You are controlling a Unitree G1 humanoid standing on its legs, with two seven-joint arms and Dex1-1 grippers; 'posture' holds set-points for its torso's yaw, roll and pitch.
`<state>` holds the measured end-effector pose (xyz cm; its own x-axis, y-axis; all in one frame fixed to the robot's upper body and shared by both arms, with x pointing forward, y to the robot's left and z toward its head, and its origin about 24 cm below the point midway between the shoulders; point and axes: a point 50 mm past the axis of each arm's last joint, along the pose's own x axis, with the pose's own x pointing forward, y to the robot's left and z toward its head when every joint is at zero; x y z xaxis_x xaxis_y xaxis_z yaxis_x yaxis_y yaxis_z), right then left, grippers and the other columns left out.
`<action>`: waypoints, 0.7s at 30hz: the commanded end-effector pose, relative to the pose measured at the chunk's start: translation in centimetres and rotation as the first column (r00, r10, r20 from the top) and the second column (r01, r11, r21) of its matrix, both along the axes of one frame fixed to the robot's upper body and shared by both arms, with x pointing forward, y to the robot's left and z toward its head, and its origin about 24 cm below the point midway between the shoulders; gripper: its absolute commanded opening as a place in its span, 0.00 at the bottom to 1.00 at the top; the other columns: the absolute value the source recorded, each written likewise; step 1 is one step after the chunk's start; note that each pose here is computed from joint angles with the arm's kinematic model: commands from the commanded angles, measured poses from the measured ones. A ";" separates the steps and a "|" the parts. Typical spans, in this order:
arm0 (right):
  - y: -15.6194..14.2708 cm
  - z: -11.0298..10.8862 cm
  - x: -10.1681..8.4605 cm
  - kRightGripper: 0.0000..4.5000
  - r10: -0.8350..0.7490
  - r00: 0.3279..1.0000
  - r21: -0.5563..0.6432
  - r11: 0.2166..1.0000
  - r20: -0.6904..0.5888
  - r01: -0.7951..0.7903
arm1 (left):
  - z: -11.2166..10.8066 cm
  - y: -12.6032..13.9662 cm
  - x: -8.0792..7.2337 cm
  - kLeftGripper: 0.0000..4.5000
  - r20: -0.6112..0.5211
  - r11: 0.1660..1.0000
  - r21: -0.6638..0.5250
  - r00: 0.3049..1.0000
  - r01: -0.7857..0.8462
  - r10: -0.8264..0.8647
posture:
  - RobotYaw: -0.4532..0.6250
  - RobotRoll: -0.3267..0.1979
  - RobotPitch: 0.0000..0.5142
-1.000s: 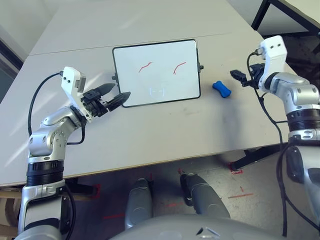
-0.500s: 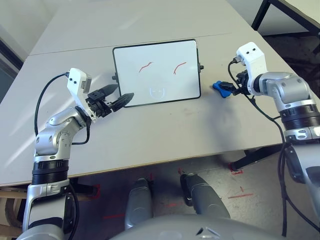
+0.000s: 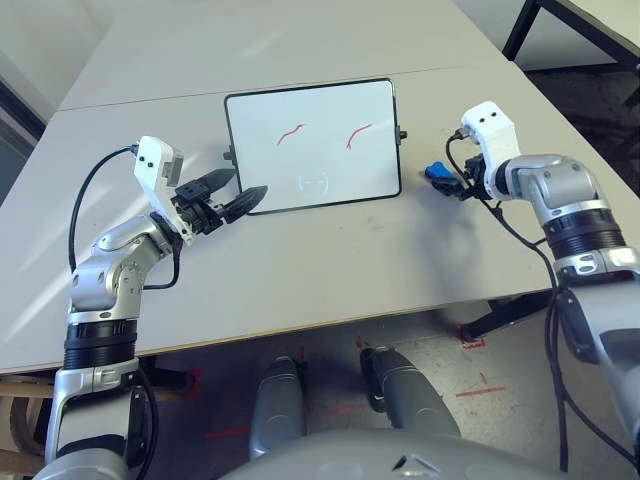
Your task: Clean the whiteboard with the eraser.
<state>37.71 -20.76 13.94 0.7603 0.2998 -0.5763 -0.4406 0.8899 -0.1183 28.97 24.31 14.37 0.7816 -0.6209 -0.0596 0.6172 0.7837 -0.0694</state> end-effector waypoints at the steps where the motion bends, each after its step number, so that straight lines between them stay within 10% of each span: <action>1: 0.0 -0.2 0.2 0.99 -0.002 1.000 -0.003 1.000 -0.008 0.002 | 0.0 0.2 -0.3 1.00 -0.002 1.000 0.023 1.000 -0.009 0.009 | 0.34 0.62 0.25; 9: 0.0 -0.8 0.2 0.99 0.002 0.999 -0.010 1.000 -0.041 -0.002 | 0.0 0.2 -0.4 1.00 -0.001 1.000 0.028 1.000 -0.011 0.011 | 0.34 0.62 0.26; 21: -0.3 -0.2 0.0 0.10 0.055 0.998 -0.084 0.995 0.030 -0.053 | 0.0 0.0 -0.2 1.00 -0.002 1.000 0.029 1.000 -0.004 0.004 | 0.34 0.62 0.26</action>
<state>37.83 -21.01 13.52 0.7558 0.2951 -0.5846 -0.4605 0.8742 -0.1540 28.83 24.45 14.24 0.7873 -0.6127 -0.0682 0.6092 0.7902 -0.0670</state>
